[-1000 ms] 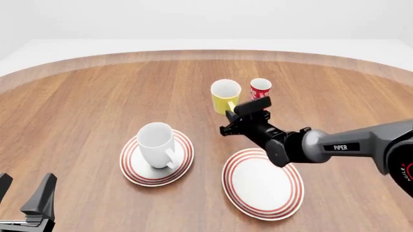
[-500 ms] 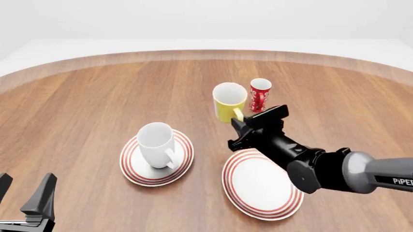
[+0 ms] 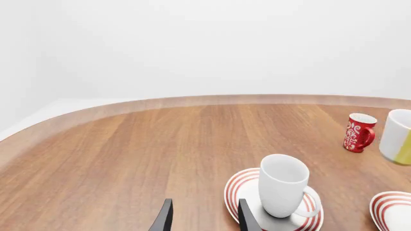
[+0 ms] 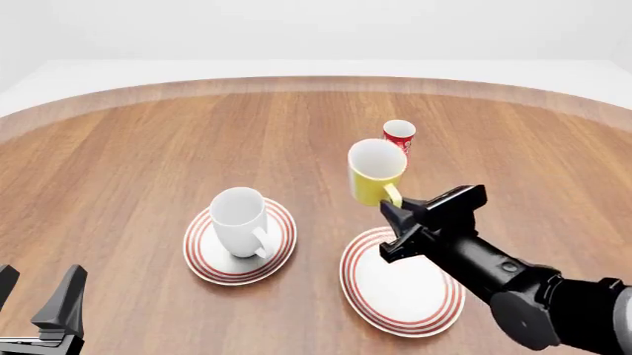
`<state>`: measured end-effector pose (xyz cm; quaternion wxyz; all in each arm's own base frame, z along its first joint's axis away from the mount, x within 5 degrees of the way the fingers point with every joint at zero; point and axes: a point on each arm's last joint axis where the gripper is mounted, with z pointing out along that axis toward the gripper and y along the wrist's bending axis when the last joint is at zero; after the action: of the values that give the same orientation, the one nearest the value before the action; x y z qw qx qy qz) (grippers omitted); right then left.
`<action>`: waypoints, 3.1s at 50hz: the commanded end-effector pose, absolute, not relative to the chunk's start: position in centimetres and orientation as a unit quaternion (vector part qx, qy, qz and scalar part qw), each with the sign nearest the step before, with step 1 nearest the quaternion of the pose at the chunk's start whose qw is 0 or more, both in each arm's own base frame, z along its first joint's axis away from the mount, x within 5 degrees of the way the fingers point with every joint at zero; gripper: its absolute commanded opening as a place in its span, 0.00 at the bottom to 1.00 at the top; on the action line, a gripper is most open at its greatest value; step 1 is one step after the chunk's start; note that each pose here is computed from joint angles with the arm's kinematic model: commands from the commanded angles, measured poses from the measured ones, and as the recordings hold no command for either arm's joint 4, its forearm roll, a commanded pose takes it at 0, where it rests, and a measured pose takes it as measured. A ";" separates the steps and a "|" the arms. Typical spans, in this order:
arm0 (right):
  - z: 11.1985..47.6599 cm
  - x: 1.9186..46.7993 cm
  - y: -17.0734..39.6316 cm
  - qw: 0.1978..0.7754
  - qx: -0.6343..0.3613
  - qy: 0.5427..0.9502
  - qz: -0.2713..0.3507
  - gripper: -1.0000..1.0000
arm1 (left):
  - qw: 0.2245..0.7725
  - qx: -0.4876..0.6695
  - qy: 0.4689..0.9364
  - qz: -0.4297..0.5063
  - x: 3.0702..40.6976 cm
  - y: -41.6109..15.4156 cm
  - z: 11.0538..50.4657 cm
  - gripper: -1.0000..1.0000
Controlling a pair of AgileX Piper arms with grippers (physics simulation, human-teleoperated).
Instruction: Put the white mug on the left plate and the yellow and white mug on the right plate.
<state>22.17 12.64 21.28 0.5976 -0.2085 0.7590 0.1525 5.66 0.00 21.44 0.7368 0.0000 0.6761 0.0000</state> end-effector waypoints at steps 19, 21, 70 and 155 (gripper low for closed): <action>21.2 17.5 9.7 0.603 -0.203 0.757 0.149 0.00 | 0.737 0.000 0.676 0.000 5.7 0.0 21.4 1.00; 21.0 17.2 9.4 0.603 -0.202 0.758 0.147 0.00 | 0.737 0.000 0.676 0.000 5.7 0.0 21.4 1.00; 17.1 13.3 6.4 0.575 -0.177 0.788 0.131 0.00 | 0.737 0.000 0.676 0.000 5.7 0.0 21.4 1.00; 13.1 14.2 7.0 0.519 -0.185 0.825 0.124 0.00 | 0.737 0.000 0.676 0.000 5.7 0.0 21.4 1.00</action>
<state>14.13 6.91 13.24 0.5208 -0.1871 0.8239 0.1225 5.66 0.00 21.44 0.7368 0.0000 0.6761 0.0000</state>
